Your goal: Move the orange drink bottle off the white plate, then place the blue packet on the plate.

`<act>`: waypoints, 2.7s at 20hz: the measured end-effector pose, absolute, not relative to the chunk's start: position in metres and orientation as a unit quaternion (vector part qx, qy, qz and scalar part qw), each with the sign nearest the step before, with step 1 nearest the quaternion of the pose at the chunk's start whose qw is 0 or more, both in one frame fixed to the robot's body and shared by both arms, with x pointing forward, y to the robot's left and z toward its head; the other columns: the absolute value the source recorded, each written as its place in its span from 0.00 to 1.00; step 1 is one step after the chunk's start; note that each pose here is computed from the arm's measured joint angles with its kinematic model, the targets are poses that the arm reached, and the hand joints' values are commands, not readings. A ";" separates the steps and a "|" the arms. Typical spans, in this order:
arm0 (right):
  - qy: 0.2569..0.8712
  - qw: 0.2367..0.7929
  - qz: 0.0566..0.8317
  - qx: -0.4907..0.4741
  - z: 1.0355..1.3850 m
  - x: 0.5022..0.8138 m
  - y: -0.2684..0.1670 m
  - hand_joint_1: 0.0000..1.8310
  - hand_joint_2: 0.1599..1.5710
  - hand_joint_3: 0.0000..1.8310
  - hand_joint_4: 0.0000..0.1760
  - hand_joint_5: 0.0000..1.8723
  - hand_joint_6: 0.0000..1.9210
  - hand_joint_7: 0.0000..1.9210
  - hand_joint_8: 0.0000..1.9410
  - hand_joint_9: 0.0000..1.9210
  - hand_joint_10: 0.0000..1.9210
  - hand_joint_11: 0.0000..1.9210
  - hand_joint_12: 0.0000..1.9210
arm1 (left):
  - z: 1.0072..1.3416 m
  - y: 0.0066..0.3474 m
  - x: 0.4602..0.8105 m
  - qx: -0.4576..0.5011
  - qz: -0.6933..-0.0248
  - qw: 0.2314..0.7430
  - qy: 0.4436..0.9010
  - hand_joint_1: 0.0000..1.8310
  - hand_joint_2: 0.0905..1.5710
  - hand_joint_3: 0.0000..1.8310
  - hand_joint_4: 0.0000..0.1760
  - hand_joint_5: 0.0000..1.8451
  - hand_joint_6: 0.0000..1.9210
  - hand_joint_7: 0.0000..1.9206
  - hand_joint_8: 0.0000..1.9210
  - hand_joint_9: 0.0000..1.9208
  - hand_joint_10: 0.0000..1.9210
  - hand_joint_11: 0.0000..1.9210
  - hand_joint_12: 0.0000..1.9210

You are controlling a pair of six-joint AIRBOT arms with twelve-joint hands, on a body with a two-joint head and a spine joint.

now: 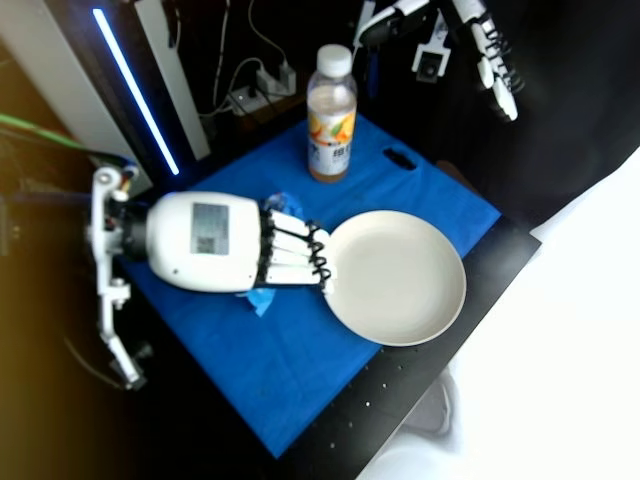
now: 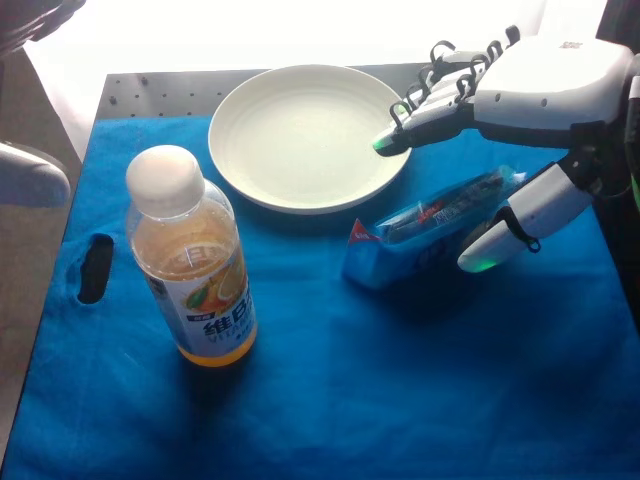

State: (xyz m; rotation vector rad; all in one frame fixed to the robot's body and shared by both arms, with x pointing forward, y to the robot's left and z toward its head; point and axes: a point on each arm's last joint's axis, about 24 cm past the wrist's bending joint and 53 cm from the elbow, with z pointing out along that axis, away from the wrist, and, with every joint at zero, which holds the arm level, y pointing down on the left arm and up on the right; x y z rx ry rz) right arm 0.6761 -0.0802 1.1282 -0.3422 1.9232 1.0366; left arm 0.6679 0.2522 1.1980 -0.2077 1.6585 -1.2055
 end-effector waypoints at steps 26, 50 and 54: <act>0.794 0.435 0.406 -0.124 1.105 0.684 -0.078 0.70 0.65 0.00 0.00 0.66 0.15 0.53 0.60 0.43 0.70 0.25 0.99 | 1.198 0.248 0.666 -0.084 -0.507 0.512 0.689 0.30 0.30 0.00 1.00 0.00 0.00 0.00 0.00 0.00 0.00 0.00 0.00; 0.711 0.521 0.453 -0.137 1.221 0.717 -0.065 0.70 0.65 0.00 0.00 0.65 0.17 0.52 0.62 0.43 0.71 0.34 0.89 | 1.190 0.246 0.668 -0.087 -0.505 0.508 0.692 0.31 0.34 0.00 1.00 0.00 0.00 0.00 0.00 0.00 0.00 0.00 0.00; 0.704 0.523 0.464 -0.127 1.226 0.729 -0.052 0.70 0.63 0.00 0.00 0.62 0.24 0.59 0.48 0.50 0.56 0.39 0.76 | 1.189 0.246 0.669 -0.086 -0.505 0.508 0.693 0.30 0.34 0.00 1.00 0.00 0.00 0.00 0.00 0.00 0.00 0.00 0.00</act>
